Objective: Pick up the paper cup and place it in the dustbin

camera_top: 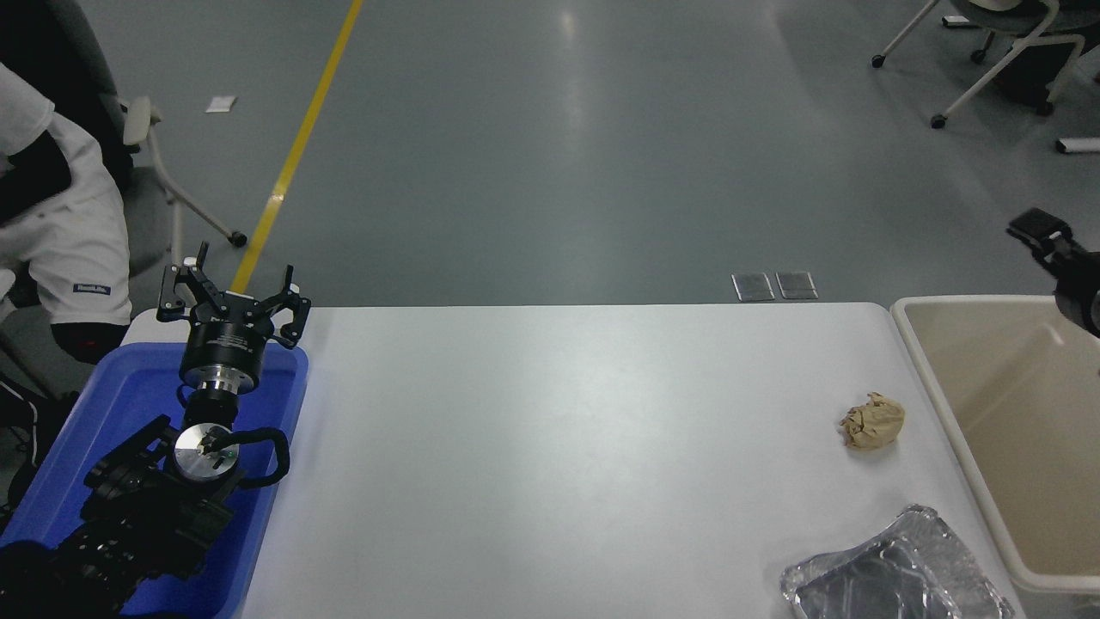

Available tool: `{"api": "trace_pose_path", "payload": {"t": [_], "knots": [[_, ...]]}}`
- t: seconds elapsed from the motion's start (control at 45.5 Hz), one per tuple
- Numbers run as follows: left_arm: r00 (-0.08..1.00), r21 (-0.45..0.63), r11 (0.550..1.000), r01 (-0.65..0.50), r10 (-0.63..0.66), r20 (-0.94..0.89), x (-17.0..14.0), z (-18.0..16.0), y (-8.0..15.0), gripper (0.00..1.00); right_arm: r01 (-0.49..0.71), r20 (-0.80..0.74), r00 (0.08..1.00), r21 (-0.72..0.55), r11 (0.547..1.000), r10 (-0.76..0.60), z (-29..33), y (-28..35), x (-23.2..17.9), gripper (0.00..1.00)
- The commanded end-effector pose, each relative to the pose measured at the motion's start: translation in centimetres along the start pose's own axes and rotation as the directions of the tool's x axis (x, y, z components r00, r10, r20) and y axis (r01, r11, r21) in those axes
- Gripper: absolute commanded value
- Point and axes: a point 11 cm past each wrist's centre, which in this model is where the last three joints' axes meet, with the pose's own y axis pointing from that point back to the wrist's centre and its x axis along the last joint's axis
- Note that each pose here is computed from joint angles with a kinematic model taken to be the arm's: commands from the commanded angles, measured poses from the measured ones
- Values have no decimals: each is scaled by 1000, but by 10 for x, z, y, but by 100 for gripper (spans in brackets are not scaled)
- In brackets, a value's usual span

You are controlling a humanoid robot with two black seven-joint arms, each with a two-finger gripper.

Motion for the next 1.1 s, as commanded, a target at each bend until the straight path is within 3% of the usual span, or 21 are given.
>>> {"api": "trace_pose_path", "payload": {"t": [0.0,0.198,0.33,0.505,0.703,0.879,1.077], "knots": [[1000,1,1000,1,-1,1,0,0,0,99,311,-171,933,-63,948,-318,-23,32,-36,100],[1000,-1,1000,-1,1,0,0,0,0,99,544,-219,808,-79,835,-547,-58,54,-41,100],[1000,-2,1000,0,0,2,0,2,0,99,566,-287,769,-108,817,-571,-78,60,-40,100],[1000,1,1000,0,0,0,0,0,0,99,585,-412,658,-246,772,-630,-105,72,-42,100],[1000,1,1000,0,0,0,0,0,0,99,659,-473,462,-383,648,-750,-135,86,-74,100],[1000,0,1000,0,0,-1,0,0,0,99,635,-534,379,-444,632,-756,-146,85,-91,100],[1000,0,1000,0,0,-1,0,0,0,99,635,-546,350,-459,621,-761,-148,84,-100,100]]}}
